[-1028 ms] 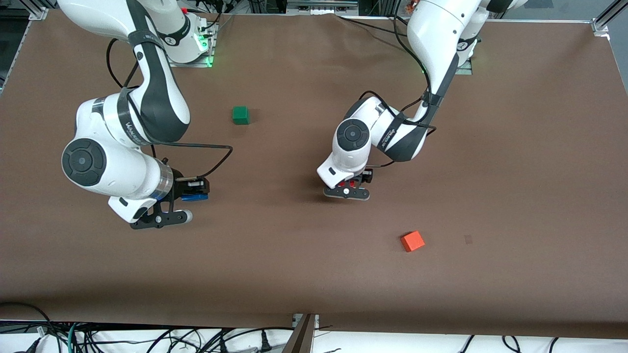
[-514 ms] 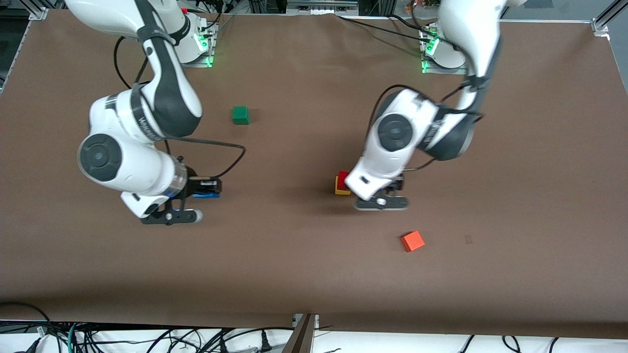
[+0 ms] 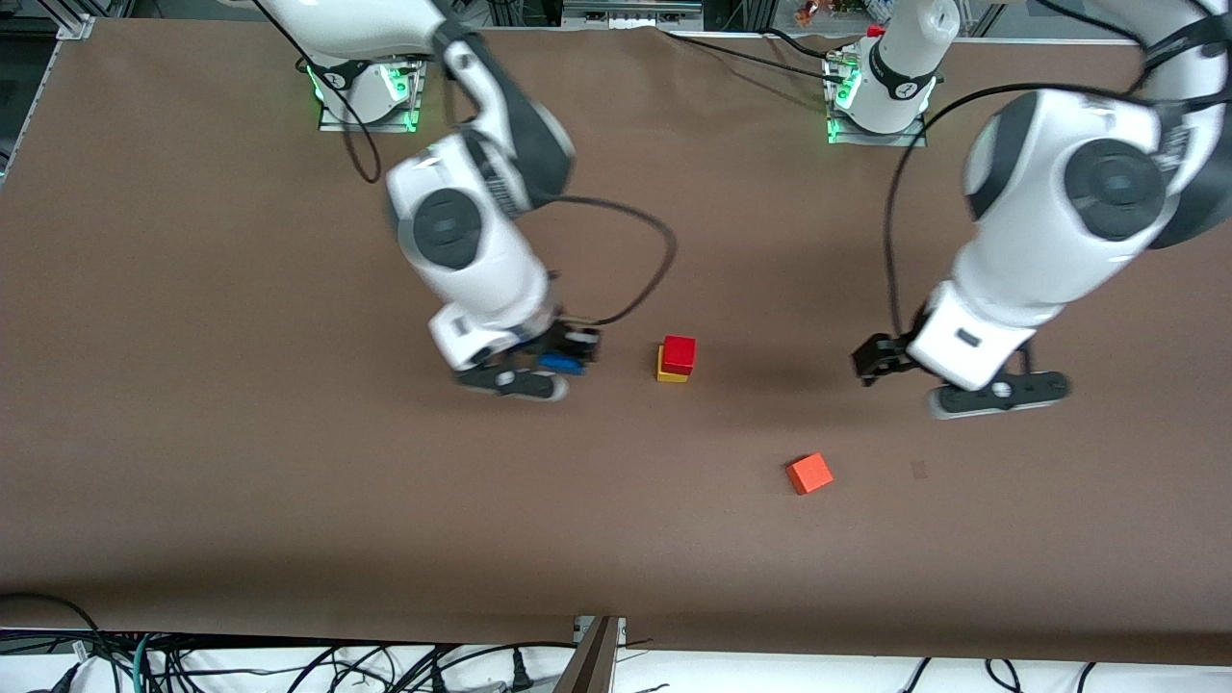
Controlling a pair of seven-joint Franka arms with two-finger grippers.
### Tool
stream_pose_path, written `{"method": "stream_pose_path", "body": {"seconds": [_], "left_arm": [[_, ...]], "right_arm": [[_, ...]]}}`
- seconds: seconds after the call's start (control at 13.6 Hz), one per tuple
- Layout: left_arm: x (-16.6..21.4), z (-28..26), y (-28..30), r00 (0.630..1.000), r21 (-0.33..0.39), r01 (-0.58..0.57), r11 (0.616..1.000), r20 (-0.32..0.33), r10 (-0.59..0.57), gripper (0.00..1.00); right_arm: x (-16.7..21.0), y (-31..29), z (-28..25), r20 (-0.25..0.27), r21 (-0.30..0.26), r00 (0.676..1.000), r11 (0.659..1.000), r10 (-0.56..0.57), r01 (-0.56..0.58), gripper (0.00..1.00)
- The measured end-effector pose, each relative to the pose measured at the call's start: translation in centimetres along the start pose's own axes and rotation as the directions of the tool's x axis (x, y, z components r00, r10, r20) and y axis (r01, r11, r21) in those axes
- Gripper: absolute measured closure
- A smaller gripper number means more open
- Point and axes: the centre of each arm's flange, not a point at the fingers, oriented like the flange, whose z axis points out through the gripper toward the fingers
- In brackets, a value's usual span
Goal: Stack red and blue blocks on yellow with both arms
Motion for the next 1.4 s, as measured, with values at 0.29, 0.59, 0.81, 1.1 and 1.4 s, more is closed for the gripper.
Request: {"method": "stream_pose_path", "body": {"seconds": [0.29, 0.59, 0.81, 1.1, 1.4], "left_arm": [[-0.4, -3.0, -7.4, 0.996, 0.022, -0.048, 0.999, 0.071, 0.047, 0.00], [-0.1, -2.1, -12.7, 0.989, 0.025, -0.070, 0.997, 0.130, 0.067, 0.00], [-0.1, -2.5, -16.9, 0.987, 0.001, -0.072, 0.997, 0.146, 0.071, 0.00], [-3.1, -3.2, -17.0, 0.984, -0.002, -0.078, 0.997, 0.162, 0.077, 0.00], [-3.7, -2.2, -16.8, 0.982, -0.003, -0.083, 0.997, 0.170, 0.083, 0.00]], "right_arm": [[-4.4, -4.8, 5.8, -0.068, 0.039, 0.996, 0.998, 0.055, -0.053, 0.44], [-7.5, -6.9, 9.2, -0.124, 0.021, 0.990, 0.997, 0.073, -0.071, 0.44], [-8.8, -7.6, 10.1, -0.141, 0.013, 0.988, 0.998, 0.069, -0.068, 0.44], [-8.9, -7.7, 10.1, -0.150, 0.009, 0.987, 0.998, 0.064, -0.064, 0.44], [-8.9, -7.7, 10.4, -0.152, 0.010, 0.986, 0.998, 0.063, -0.063, 0.44]]}}
